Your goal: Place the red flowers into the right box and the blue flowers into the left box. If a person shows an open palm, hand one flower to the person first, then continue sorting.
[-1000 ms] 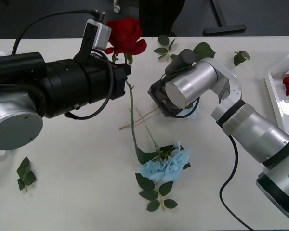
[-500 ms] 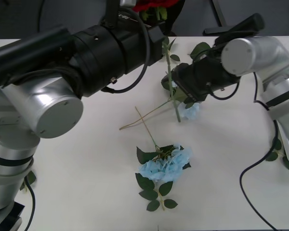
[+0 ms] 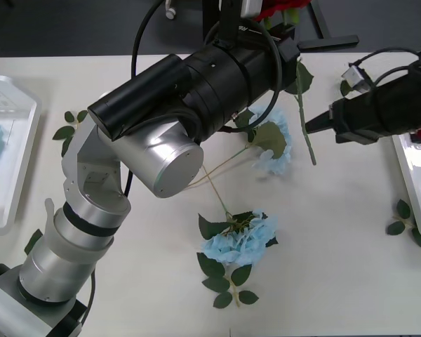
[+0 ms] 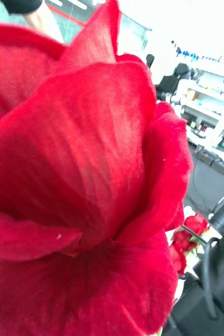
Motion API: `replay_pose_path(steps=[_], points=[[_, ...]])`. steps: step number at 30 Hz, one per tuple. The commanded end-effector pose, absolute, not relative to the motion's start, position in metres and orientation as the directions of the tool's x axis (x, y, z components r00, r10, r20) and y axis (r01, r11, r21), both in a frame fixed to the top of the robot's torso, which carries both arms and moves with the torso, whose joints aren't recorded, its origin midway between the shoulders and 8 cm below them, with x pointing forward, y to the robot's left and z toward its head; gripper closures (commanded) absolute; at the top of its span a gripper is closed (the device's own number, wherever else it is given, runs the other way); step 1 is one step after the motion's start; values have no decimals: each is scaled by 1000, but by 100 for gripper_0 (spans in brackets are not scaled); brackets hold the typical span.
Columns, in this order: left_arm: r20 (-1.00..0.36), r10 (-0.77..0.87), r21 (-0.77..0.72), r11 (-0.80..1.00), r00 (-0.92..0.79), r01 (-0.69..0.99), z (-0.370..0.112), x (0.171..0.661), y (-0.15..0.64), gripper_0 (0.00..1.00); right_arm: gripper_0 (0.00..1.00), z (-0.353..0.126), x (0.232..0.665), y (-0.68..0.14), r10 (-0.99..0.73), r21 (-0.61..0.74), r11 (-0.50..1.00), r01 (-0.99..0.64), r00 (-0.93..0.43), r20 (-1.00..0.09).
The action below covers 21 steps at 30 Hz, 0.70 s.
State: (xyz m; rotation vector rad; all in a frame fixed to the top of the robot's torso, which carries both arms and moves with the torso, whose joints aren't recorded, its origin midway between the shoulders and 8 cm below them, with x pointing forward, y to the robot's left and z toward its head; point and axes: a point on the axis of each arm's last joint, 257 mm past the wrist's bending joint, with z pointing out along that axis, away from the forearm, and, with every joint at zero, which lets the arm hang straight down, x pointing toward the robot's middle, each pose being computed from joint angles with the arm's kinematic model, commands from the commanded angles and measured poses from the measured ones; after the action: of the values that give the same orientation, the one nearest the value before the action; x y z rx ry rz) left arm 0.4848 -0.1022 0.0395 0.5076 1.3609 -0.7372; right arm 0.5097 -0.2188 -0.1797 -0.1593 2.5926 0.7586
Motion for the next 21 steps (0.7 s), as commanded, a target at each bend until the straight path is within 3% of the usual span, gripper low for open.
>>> replay_pose_path(steps=[1,4,11,21], points=[[-951,-308,-168,599,32,783,84,460,-129,100,1,-148,509,-265,-99,413,836,-362,-839,-536],[-946,-323,-184,590,21,786,86,458,-132,100,2,-145,507,-290,-182,357,821,-447,-796,-577],[-944,-330,-196,580,8,791,86,455,-135,100,2,-128,496,-285,-244,374,731,-572,-729,-639],[-943,-331,-206,571,-6,795,83,453,-139,100,2,-69,459,-226,-165,578,477,-662,-714,-681]])
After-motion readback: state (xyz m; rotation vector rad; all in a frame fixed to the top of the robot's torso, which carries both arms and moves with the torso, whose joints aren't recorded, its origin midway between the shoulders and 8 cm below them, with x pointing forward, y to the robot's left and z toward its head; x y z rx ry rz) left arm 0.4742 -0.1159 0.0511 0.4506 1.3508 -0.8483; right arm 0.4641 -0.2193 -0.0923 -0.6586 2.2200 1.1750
